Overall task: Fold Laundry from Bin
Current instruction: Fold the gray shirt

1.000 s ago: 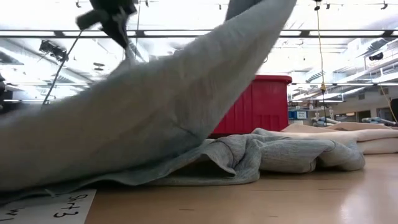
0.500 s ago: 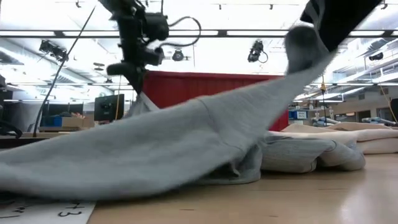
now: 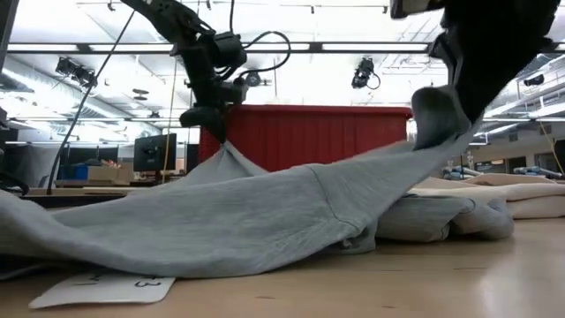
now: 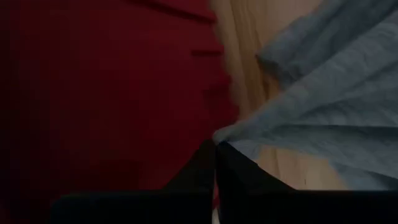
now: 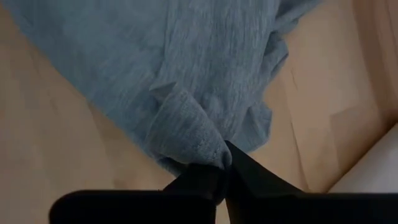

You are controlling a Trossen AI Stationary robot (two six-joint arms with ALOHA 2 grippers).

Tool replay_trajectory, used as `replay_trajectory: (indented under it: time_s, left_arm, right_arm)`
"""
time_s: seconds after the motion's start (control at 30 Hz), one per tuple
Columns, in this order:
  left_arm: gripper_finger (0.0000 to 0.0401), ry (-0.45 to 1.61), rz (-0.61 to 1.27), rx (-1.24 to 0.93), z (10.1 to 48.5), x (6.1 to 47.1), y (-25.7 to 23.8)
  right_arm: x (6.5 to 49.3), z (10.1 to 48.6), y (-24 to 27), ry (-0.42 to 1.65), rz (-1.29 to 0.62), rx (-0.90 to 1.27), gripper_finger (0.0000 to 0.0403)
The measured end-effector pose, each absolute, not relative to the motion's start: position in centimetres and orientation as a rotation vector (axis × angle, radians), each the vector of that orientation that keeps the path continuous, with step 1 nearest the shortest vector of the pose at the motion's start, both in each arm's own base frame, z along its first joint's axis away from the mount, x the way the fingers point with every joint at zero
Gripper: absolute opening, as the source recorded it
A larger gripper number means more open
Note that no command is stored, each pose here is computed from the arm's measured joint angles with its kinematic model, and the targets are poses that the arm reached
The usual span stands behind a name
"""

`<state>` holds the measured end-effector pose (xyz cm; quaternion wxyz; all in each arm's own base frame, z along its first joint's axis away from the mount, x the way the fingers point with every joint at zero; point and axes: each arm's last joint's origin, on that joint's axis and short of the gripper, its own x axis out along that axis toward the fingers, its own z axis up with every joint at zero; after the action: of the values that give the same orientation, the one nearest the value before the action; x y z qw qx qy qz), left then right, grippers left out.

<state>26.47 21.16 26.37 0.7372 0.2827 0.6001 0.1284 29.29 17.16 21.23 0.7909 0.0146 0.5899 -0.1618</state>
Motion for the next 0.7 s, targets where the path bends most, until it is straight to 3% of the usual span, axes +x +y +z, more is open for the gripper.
replay_trajectory:
  time_s: [0.33,0.47,0.7]
  left_arm:
    - [0.0218,1.414,0.314,0.653,26.0,26.8,20.1]
    - [0.0211,1.423,0.264,0.662,26.8,26.8,17.6]
    - [0.0124,1.262,0.219,0.741,29.5,27.6,13.1]
  right_arm:
    - [28.2,21.7,15.9,1.359,-0.462,0.108,0.0176]
    - [27.6,23.3,16.3,1.358,-0.464,0.119,0.0198]
    - [26.5,27.1,16.1,1.253,-0.556,0.054,0.0197]
